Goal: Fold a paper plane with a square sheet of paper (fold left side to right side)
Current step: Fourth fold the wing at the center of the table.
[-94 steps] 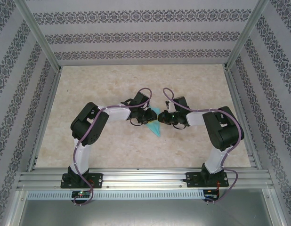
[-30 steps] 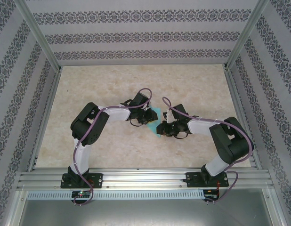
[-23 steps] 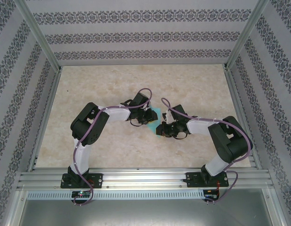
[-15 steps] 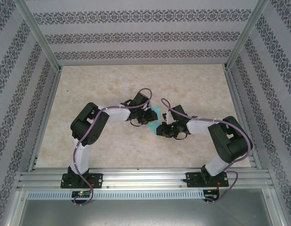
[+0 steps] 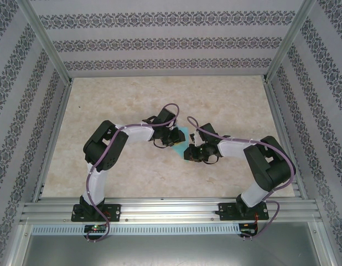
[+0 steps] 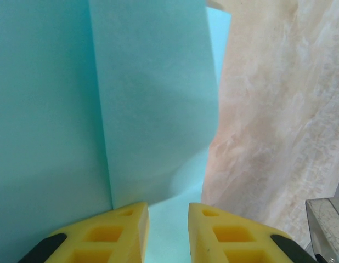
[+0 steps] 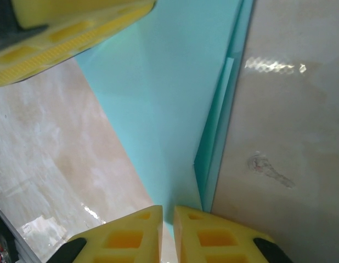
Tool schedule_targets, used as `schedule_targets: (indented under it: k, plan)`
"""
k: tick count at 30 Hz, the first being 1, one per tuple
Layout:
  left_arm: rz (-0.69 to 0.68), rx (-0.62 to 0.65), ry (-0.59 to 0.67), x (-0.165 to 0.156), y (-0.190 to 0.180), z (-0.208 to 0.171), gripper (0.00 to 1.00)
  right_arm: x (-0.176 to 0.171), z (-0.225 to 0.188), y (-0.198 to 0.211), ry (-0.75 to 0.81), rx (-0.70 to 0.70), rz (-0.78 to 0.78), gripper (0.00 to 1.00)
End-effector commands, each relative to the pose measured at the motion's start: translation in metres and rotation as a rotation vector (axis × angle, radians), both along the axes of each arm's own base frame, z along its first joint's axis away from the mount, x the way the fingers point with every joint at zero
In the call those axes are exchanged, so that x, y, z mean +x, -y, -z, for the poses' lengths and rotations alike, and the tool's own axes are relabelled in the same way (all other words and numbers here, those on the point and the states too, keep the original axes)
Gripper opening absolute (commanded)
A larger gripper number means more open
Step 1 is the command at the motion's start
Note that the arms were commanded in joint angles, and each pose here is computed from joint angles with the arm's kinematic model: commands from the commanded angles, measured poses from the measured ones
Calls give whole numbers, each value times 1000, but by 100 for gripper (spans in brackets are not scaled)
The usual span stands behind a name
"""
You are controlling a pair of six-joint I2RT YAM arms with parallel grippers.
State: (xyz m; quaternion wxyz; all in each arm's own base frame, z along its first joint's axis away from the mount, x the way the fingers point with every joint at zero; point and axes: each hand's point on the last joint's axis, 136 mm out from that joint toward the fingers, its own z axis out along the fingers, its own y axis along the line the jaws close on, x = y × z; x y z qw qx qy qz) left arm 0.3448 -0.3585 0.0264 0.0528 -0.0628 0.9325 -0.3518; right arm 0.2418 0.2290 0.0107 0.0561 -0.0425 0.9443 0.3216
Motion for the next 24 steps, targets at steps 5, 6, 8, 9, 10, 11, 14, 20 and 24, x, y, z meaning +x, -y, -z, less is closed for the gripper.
schedule_targets:
  k: [5, 6, 8, 9, 10, 11, 14, 20, 24]
  plan:
    - [-38, 85, 29, 34, -25, 9, 28, -50, 43, 26, -181, -162, -14, 11]
    - [-38, 89, 35, 38, -26, 9, 28, -50, 42, 25, -180, -161, -15, 11]
    - [-43, 88, 44, 46, -27, 7, 28, -51, 43, 25, -182, -164, -15, 10]
    - [-45, 82, 52, 51, -27, 6, 28, -52, 43, 25, -185, -163, -17, 10]
    - [-48, 80, 55, 55, -27, 6, 28, -52, 44, 25, -187, -165, -16, 10]
    - [-50, 77, 60, 58, -27, 5, 28, -52, 44, 25, -187, -165, -16, 10]
    - [-59, 77, 67, 69, -29, 6, 28, -53, 45, 25, -192, -168, -17, 10]
    - [-86, 87, 61, 87, -44, 14, 28, -54, 44, 25, -189, -168, -16, 10]
    - [-97, 119, 72, 96, -59, 14, 28, -53, 43, 25, -185, -165, -17, 10]
